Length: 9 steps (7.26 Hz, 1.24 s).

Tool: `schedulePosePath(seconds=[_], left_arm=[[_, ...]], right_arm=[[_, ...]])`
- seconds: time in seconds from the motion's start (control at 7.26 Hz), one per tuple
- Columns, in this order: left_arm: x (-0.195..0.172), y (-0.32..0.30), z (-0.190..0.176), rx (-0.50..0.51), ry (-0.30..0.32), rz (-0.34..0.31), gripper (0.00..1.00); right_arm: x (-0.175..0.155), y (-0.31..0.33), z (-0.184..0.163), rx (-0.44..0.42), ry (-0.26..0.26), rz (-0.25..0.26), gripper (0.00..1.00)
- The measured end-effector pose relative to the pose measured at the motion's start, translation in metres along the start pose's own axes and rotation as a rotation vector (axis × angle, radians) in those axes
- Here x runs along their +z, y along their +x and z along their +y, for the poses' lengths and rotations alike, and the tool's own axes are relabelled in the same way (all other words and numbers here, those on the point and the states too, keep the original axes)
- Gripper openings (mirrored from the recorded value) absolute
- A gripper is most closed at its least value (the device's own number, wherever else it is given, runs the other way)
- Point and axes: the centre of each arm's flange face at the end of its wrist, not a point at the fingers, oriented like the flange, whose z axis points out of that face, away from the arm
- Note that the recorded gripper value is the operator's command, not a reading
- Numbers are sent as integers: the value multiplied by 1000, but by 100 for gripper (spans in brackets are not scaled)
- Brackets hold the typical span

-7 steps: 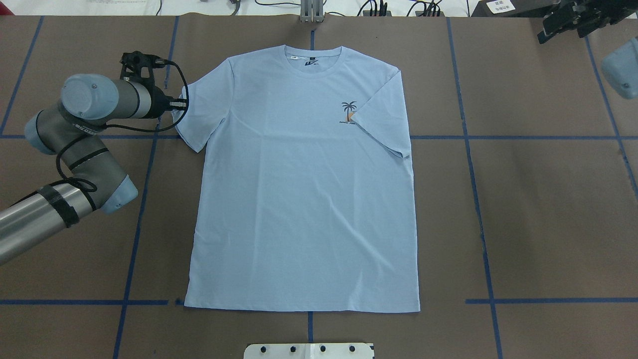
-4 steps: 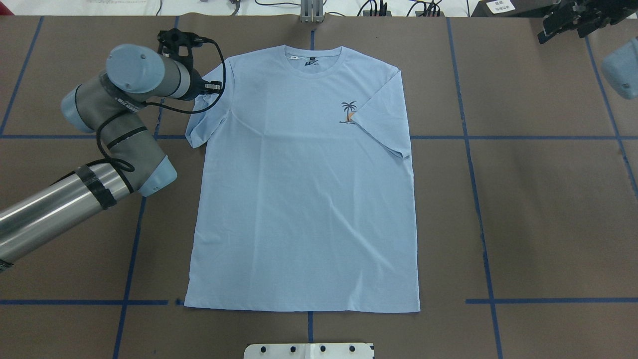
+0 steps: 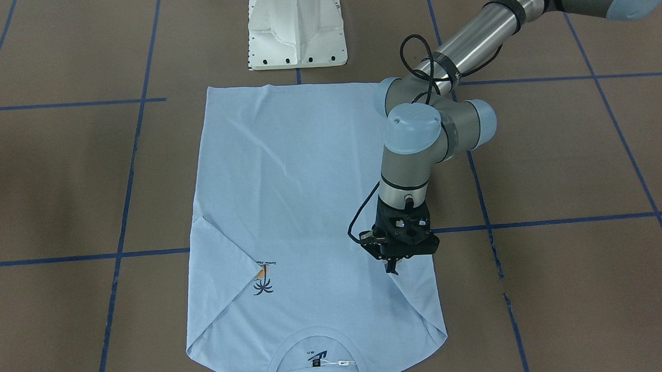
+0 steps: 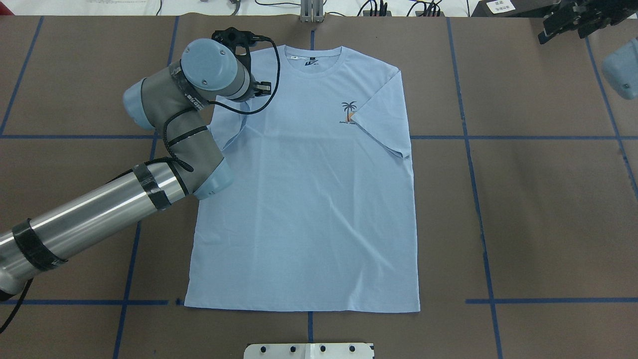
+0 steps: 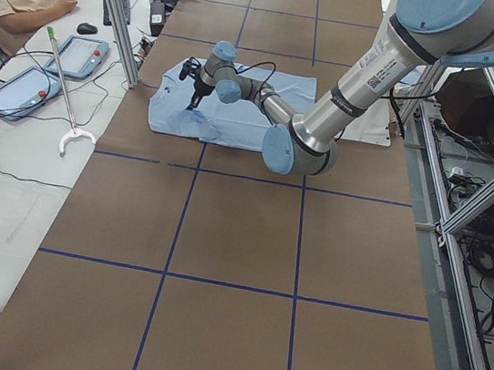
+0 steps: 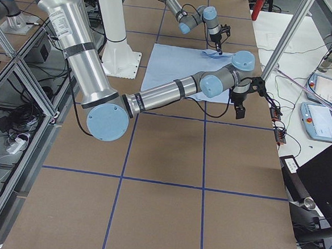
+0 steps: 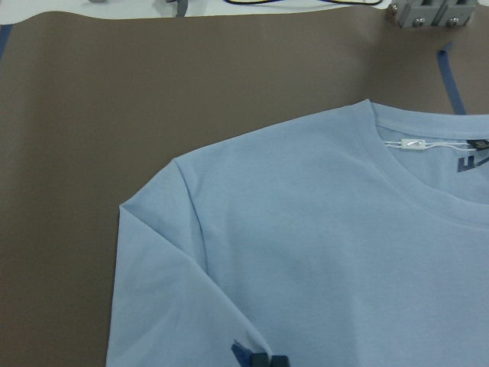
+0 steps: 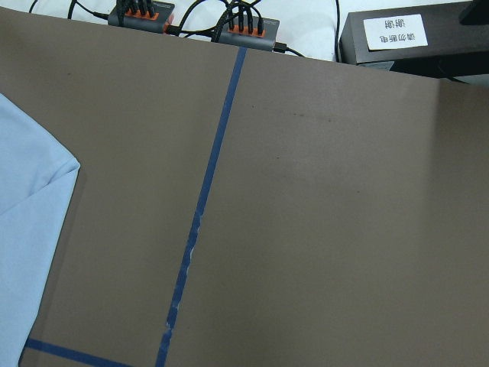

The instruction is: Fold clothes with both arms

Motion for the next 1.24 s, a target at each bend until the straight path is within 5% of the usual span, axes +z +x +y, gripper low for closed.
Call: schedulePosePath(seconds=[0.14,0.28,0.83,1.24], left_arm=[[3,8,3,2,-4,1,44],[4,14,6,7,-8,6,99],[-27,23,13,78,-14,73,100],[-85,-7,41,112,-21,166,100]], right_arm=[[0,1,1,1,-1,0,100],[1,1,1,2,-1,1,100],[9,-23,9,52,7,-22,100],[28,-116,84,190,53,-46,100]])
